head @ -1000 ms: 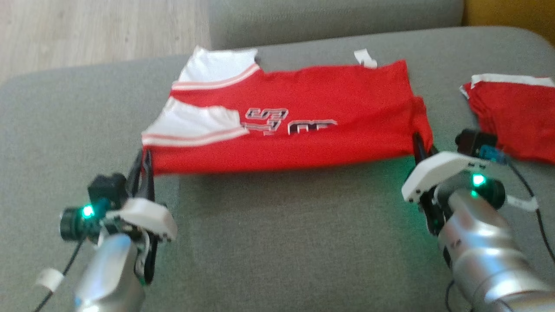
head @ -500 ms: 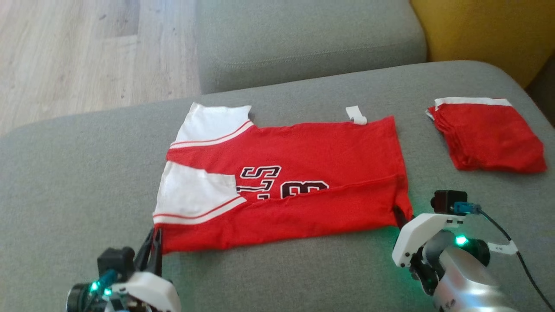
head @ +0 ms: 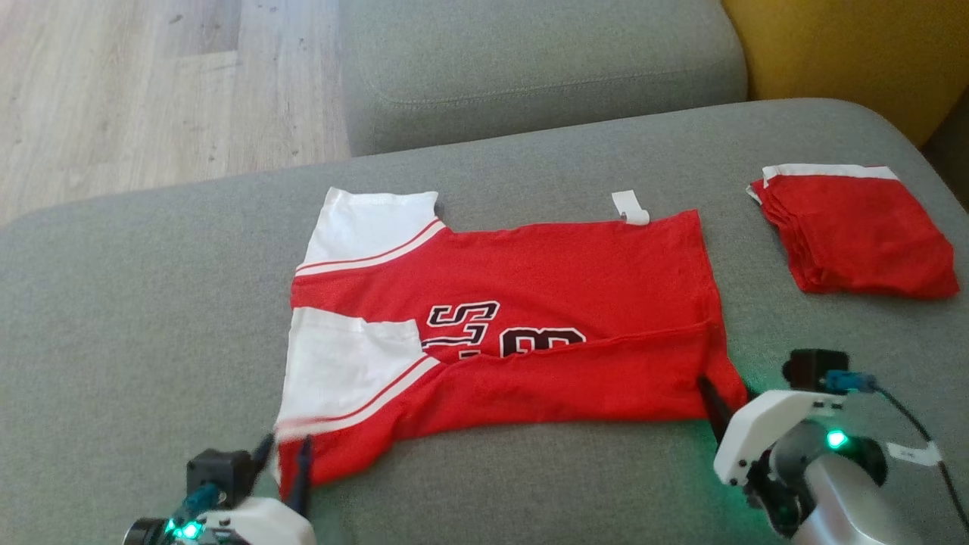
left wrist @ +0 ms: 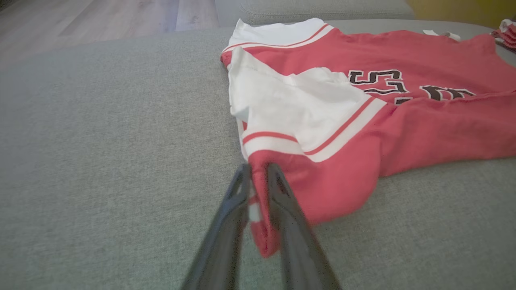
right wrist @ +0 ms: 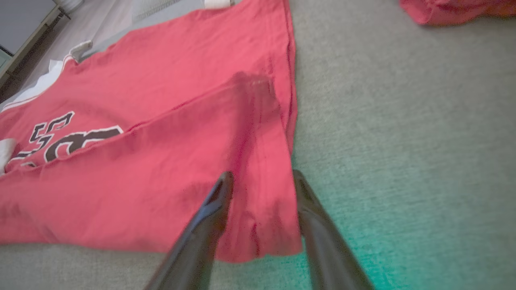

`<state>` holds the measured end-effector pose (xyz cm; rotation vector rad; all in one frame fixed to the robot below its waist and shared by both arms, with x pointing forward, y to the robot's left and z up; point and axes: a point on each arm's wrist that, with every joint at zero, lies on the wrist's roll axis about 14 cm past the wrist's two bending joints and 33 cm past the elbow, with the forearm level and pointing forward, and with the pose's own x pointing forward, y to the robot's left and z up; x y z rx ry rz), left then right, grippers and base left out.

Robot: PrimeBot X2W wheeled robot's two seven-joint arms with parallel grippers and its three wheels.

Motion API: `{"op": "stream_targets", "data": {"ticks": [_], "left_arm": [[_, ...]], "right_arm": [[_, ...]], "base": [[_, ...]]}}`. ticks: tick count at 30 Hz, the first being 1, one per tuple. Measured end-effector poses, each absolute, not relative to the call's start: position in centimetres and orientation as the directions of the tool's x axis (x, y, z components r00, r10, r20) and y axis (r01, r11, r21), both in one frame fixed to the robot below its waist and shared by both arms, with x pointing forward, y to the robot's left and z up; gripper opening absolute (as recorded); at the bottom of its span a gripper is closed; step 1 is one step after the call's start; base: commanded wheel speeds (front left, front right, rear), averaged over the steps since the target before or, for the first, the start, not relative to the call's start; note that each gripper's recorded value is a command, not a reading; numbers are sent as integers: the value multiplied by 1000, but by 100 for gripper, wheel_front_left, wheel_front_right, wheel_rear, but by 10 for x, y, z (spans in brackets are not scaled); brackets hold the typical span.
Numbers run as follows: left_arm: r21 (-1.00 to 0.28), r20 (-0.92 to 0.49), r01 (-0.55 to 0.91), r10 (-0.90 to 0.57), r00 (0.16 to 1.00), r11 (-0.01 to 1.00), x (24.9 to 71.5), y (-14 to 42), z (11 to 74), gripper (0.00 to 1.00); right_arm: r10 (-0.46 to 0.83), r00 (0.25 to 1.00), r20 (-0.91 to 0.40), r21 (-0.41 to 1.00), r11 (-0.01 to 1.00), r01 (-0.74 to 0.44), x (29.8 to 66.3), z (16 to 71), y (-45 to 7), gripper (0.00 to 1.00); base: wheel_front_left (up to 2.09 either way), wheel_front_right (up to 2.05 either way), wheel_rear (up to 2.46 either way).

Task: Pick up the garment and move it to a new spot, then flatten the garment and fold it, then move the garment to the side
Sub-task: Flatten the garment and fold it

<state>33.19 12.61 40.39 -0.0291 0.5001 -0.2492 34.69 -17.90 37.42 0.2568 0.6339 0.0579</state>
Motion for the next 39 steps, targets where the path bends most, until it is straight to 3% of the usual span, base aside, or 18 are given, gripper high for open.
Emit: {"op": "stream_targets", "data": {"ticks": [1,7,12,16,19,26,34,39], "left_arm": [[-87,-470,231,-245,848,969,332,126,404,100],[-70,-417,216,-226,880,974,347,129,419,100],[-45,-211,208,-212,954,977,392,133,474,100],[-18,-82,292,-292,953,956,432,120,516,100],[35,-72,382,-379,923,924,465,107,534,100],[67,-321,532,-487,812,844,537,79,505,100],[56,-639,574,-412,650,817,575,86,422,100],[64,-728,550,-338,597,833,595,102,386,100]], "right_arm": [[125,814,-567,254,967,29,348,377,-181,100],[69,893,-446,236,971,43,365,414,-199,100],[-20,950,-312,187,979,82,384,456,-223,100],[-61,968,-243,159,982,101,398,477,-233,100],[-68,977,-204,143,985,98,414,490,-235,100],[-42,991,-130,117,991,57,466,513,-229,100],[-36,990,-137,80,996,47,495,500,-233,100],[-49,986,-159,62,996,60,499,487,-240,100]], "base": [[0,0,0],[0,0,0],[0,0,0],[0,0,0],[0,0,0],[0,0,0],[0,0,0],[0,0,0]]}}
